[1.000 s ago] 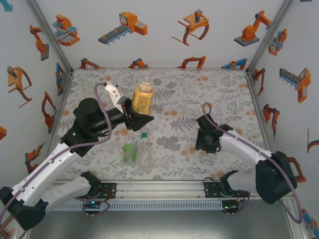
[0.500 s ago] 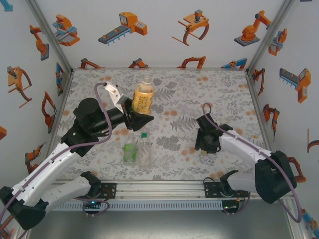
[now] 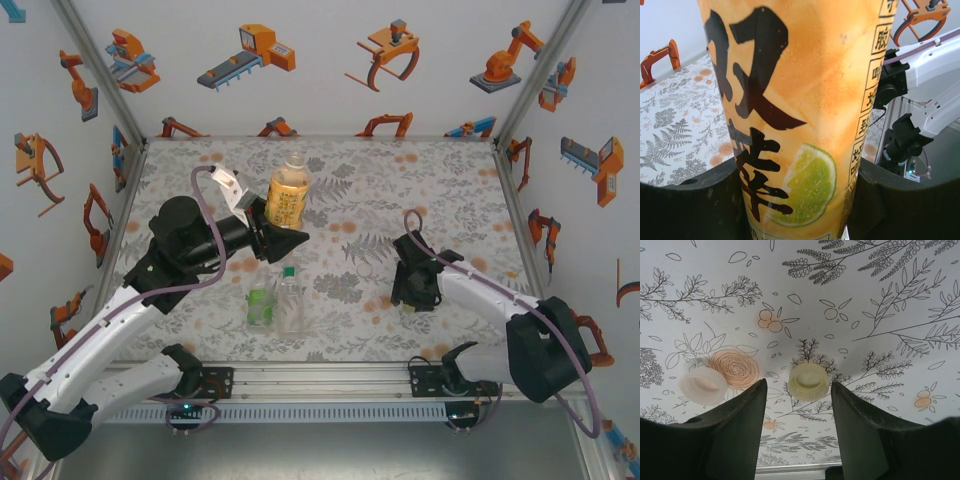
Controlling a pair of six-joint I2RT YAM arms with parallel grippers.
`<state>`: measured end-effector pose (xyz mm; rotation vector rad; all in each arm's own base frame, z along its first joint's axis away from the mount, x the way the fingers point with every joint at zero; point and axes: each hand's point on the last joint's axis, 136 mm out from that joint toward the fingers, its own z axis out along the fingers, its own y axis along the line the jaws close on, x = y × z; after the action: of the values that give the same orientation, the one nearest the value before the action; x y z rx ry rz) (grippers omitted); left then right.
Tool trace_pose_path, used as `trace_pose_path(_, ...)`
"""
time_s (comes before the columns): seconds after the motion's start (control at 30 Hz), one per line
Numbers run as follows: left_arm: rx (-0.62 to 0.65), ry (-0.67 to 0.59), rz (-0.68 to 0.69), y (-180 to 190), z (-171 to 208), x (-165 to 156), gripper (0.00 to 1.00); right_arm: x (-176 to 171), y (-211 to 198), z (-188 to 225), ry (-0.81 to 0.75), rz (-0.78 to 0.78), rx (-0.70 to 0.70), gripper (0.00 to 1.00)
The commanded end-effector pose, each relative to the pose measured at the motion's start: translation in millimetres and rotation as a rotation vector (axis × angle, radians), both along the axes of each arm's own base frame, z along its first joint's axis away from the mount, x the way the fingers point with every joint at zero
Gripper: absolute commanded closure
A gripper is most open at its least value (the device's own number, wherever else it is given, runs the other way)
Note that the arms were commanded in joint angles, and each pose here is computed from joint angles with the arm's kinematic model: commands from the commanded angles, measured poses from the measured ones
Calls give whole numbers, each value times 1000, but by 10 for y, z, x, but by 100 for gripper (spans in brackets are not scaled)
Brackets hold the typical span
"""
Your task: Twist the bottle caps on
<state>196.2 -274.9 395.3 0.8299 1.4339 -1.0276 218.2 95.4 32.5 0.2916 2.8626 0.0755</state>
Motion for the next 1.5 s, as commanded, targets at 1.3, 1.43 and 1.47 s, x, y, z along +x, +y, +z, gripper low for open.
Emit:
trace_pose_path(1.3,-19,-6,7,-8,29,24,100,3,-35,-34,12,-4,-15,48)
trace_pose_path(1.43,-19,-7,7,-7,33,23,100,-10,-37,-62,13,-5,-12,48)
trace_pose_path(1.47,-19,-6,7,-10,30,26,100,-13,-39,-70,14,-6,-12,48)
